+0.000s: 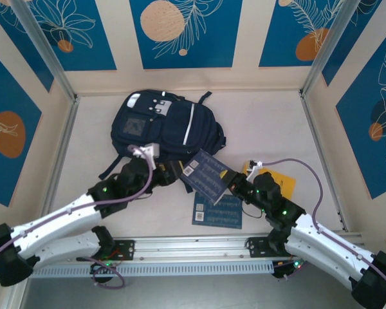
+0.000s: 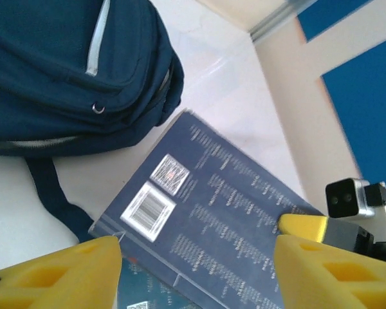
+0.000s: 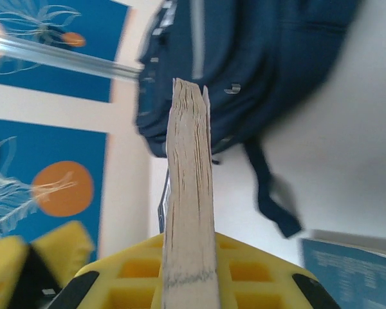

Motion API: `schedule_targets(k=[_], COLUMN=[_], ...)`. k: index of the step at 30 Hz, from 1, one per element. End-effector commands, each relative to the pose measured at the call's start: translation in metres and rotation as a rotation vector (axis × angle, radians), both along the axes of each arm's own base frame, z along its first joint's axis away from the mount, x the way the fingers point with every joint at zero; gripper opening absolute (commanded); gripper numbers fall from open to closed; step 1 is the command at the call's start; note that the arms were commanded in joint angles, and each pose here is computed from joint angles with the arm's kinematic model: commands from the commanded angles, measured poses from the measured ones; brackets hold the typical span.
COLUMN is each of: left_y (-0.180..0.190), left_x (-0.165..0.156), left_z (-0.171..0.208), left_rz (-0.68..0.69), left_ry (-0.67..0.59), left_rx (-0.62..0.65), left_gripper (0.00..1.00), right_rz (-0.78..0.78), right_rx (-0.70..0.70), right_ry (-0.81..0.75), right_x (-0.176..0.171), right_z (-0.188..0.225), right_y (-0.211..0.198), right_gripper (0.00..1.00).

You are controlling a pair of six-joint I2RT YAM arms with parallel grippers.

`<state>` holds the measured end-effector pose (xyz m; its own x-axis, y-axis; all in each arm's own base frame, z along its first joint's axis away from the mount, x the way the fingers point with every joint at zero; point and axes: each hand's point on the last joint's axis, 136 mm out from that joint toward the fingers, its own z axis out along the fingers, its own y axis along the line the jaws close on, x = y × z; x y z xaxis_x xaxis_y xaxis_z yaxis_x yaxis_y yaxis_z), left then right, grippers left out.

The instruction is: Pack the student bag

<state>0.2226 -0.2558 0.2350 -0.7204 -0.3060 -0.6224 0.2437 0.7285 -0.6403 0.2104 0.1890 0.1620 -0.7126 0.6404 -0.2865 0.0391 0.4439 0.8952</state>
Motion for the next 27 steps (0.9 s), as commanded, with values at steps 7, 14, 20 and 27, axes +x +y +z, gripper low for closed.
schedule_targets(k=[7, 14, 20, 27], left_y=[-0.024, -0.035, -0.048, -0.044], left_x=[0.009, 0.047, 0.095, 0.166], left_z=[-0.034, -0.018, -0.034, -0.048], left_rz=[-0.245, -0.219, -0.173, -0.083], left_ry=[0.024, -0.017, 0.113, 0.157], left_rx=[0.447, 0.521, 0.447, 0.496], left_gripper=[0.76, 0.79, 0.80, 0.81], right_rz=[-0.085, -0.061, -0.060, -0.065], right_rx=[-0.118, -0.134, -0.151, -0.147], right_ry=[0.112, 0.093, 0.072, 0.053], right_x=[-0.001, 0.002, 0.004, 0.004], right_z=[-0.054, -0.055, -0.054, -0.053], right_y=[-0.030, -0.037, -0.046, -0.055], right_gripper=[0.00, 0.00, 0.00, 0.00])
